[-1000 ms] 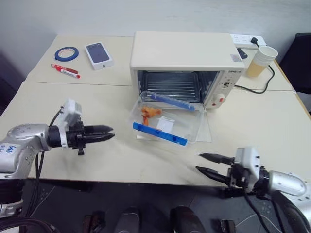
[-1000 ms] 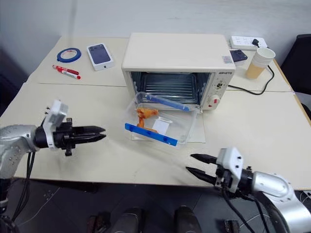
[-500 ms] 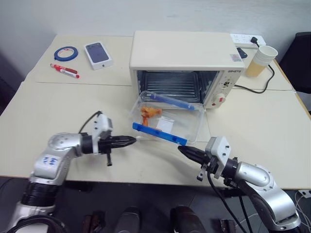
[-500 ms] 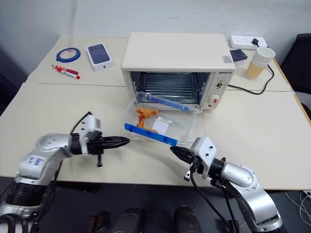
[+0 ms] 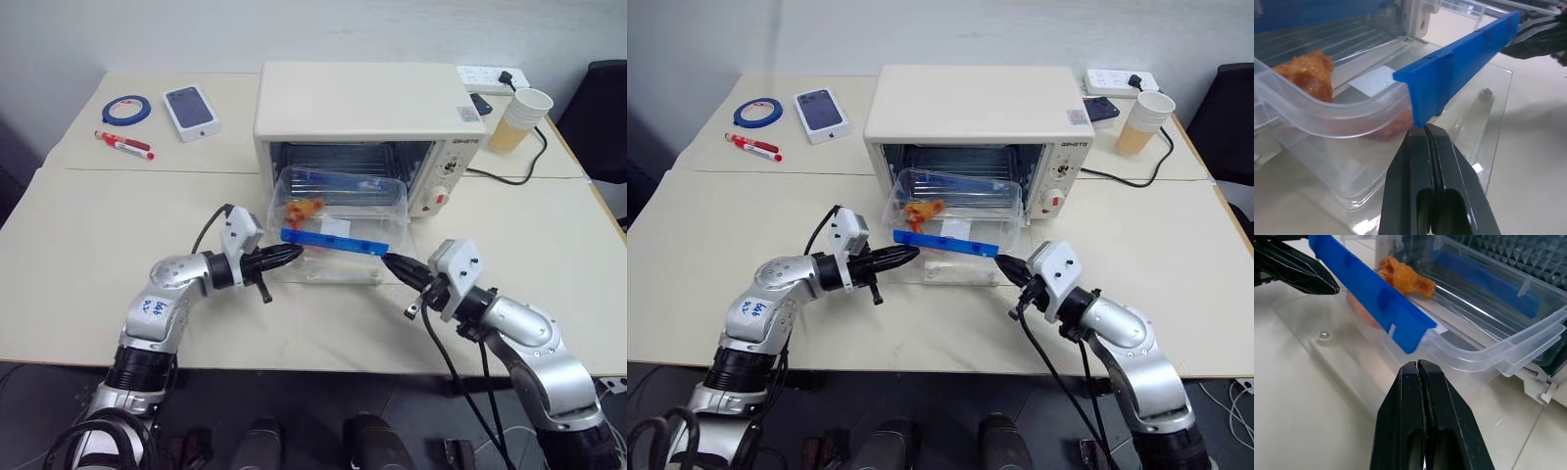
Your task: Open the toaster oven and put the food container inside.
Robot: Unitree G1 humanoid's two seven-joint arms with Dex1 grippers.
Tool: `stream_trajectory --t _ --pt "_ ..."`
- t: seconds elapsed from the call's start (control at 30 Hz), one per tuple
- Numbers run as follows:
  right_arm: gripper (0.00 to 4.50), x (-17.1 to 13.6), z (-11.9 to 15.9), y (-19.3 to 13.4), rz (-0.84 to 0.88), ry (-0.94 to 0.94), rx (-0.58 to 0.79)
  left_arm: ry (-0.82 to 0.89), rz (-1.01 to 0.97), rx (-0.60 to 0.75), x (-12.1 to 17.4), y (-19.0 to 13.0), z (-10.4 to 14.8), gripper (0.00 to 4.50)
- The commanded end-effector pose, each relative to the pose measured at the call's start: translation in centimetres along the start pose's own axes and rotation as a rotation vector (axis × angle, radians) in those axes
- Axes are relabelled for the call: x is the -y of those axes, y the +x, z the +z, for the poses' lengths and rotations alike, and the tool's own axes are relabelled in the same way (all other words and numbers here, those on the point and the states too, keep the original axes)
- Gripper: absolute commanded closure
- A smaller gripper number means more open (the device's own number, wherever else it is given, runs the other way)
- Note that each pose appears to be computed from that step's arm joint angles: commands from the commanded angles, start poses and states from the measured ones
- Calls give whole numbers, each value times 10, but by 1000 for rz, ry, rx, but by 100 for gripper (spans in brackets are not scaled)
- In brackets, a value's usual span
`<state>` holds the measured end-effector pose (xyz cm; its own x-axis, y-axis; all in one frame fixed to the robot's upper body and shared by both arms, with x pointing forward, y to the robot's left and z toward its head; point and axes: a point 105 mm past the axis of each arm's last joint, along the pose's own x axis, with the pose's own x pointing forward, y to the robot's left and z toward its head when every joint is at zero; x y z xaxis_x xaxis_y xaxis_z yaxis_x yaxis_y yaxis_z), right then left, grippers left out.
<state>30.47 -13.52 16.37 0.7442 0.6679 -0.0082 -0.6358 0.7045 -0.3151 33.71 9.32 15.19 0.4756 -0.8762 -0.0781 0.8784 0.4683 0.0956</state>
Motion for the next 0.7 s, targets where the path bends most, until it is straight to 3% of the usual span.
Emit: stream_trajectory --t 0.03,0.33,0.7 --pt "446 6 8 5 -6 -35 34 40 11 39 -1 6 12 450" --pt "446 19 11 29 -3 -54 60 40 127 79 -20 24 17 450" --pt "446 62 26 60 -126 -127 132 71 298 189 -52 48 42 450"
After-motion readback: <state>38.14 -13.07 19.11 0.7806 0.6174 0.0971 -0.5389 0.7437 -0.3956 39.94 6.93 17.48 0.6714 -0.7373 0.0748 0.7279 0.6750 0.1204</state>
